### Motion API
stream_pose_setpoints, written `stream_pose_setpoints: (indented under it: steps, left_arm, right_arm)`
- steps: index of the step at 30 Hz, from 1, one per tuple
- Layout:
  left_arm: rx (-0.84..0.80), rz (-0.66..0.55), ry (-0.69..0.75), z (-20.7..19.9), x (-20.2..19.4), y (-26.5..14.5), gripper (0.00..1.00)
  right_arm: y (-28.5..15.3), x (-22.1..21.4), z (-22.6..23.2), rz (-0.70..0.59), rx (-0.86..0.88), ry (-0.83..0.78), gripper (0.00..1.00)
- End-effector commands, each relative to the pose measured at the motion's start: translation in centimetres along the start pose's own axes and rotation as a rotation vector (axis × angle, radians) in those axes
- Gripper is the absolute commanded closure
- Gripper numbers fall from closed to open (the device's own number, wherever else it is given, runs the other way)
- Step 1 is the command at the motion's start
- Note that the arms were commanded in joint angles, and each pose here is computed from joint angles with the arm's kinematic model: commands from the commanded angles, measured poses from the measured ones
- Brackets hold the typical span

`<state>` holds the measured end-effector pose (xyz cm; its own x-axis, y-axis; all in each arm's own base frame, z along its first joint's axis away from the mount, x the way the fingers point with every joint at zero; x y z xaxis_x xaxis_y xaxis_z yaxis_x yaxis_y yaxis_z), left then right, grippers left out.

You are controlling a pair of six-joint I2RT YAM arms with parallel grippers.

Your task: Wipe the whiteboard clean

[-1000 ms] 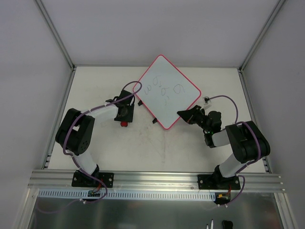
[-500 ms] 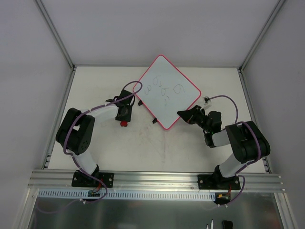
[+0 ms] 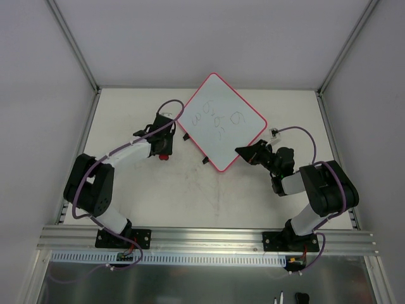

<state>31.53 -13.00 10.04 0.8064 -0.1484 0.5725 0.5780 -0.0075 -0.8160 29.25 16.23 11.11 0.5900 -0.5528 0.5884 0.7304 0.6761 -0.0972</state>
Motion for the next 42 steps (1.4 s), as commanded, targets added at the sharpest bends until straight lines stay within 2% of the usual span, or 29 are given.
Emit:
stream_pose_setpoints:
  steps: [1,13,27,31,42]
  left_arm:
    - [-0.050,-0.110,-0.041,-0.7,2.1,-1.8,0.74]
    - [-0.262,-0.369,-0.012,-3.2,10.6,-3.9,0.73]
    - [-0.395,-0.361,-0.064,-2.8,15.5,1.1,0.71]
    - [-0.446,-0.405,-0.059,-3.6,17.0,1.6,0.70]
    - [-0.464,-0.399,-0.083,-4.5,18.3,4.2,0.70]
  right_arm:
    - [0.6,3.2,3.7,-0.127,0.200,-0.159,1.00]
    - [0.5,3.2,3.8,-0.124,0.205,-0.160,1.00]
    - [0.6,3.2,4.1,-0.119,0.217,-0.163,1.00]
    - [0.6,3.3,4.3,-0.120,0.224,-0.166,1.00]
    - [0.6,3.2,4.8,-0.113,0.242,-0.169,1.00]
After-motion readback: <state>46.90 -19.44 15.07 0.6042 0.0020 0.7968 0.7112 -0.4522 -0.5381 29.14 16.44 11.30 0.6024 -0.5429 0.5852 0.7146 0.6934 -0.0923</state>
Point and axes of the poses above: each gripper's point midway between its finger pads, its own y axis out along the fingers, its own z axis along the line the jaws close on, x = y × z, the point moved 5 cm from there along -y, back along the fingers, and after that the axes turned 4 degrees about y, right-handed, at the moved point
